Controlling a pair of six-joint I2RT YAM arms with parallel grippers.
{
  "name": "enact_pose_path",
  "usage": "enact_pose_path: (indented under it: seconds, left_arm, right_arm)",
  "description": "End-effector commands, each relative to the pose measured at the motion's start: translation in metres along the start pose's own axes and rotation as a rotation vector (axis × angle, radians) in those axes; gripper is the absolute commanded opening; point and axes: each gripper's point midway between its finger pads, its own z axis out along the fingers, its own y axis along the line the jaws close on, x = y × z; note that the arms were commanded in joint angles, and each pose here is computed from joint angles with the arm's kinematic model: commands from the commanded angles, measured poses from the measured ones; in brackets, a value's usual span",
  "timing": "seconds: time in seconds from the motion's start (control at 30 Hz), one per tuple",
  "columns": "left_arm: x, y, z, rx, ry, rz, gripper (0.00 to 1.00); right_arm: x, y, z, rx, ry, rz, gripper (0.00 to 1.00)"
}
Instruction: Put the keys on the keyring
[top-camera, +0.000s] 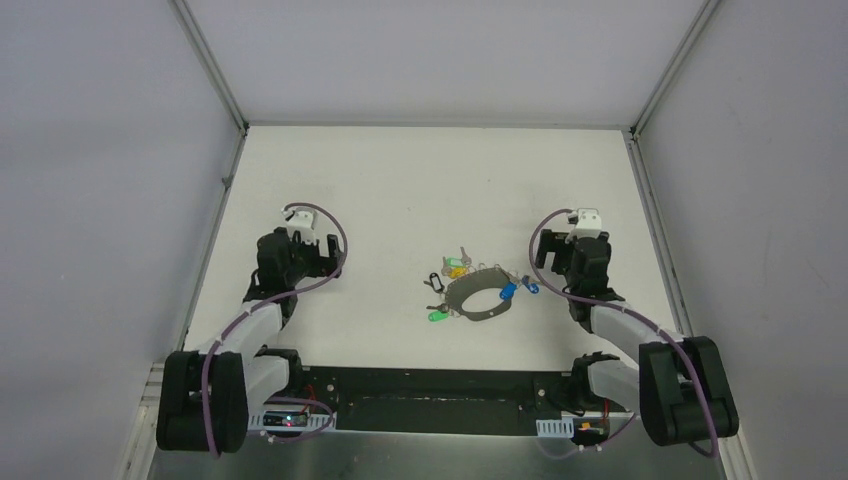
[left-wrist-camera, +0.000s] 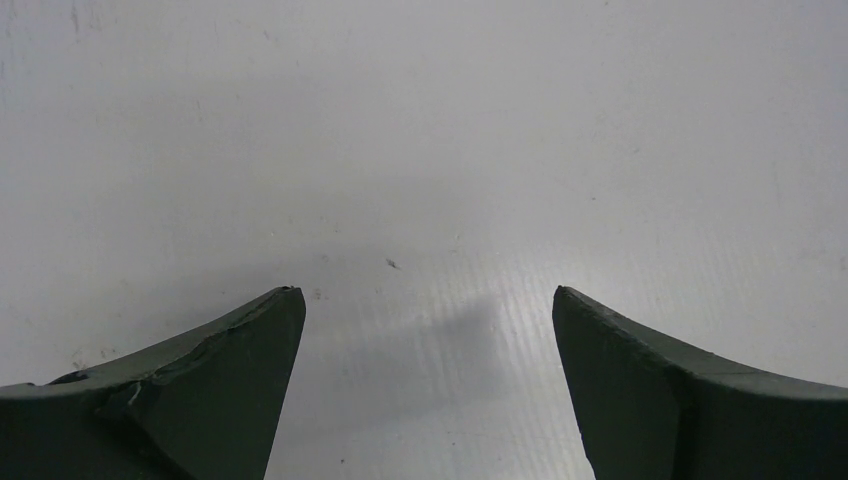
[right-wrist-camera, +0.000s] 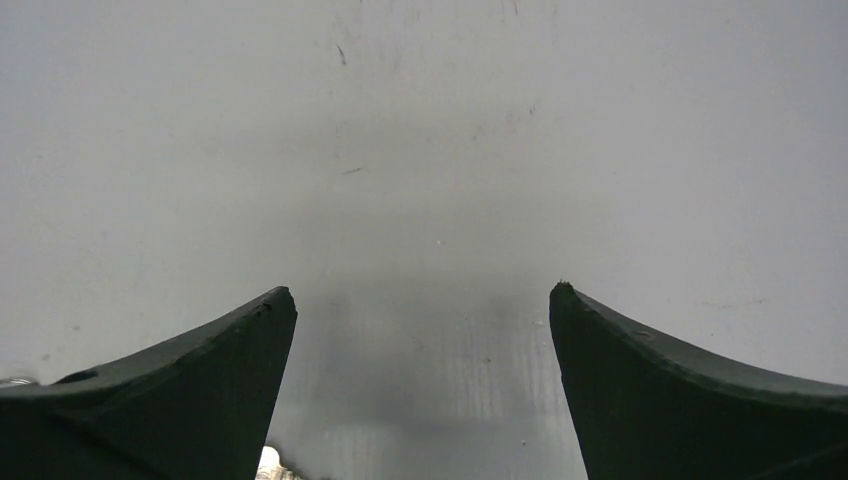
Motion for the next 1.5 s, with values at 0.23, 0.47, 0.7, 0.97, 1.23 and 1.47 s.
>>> enact_pose_path:
  seconds: [0.23,0.47,0.7,0.97,1.23,1.47]
  left_arm:
    - [-0.04,0.023,0.034,-0.071,-0.287,0.134,0.99]
    - [-0.017,0.022,0.06,-0.018,-0.197,0.151,0.99]
    - [-0.019,0.016,0.068,0.029,-0.157,0.166,0.99]
    - [-0.017,0.016,0.068,0.03,-0.148,0.163,0.99]
    - [-0.018,0.016,0.069,0.03,-0.152,0.164,0.99]
    - [-0.018,0.016,0.068,0.03,-0.152,0.163,0.99]
  right_arm:
    - [-0.03,-0.014,0.022,0.061,-0.213,-0.067,1.0]
    - [-0.009,-0.01,0.046,0.019,-0.192,-0.071,1.0]
    - [-0.009,-0.026,0.063,0.028,-0.1,0.014,1.0]
    - [-0.009,-0.026,0.063,0.025,-0.1,0.013,1.0]
    - [-0.009,-0.025,0.063,0.024,-0.097,0.013,1.0]
    - [-0.008,-0.027,0.065,0.005,-0.085,0.026,1.0]
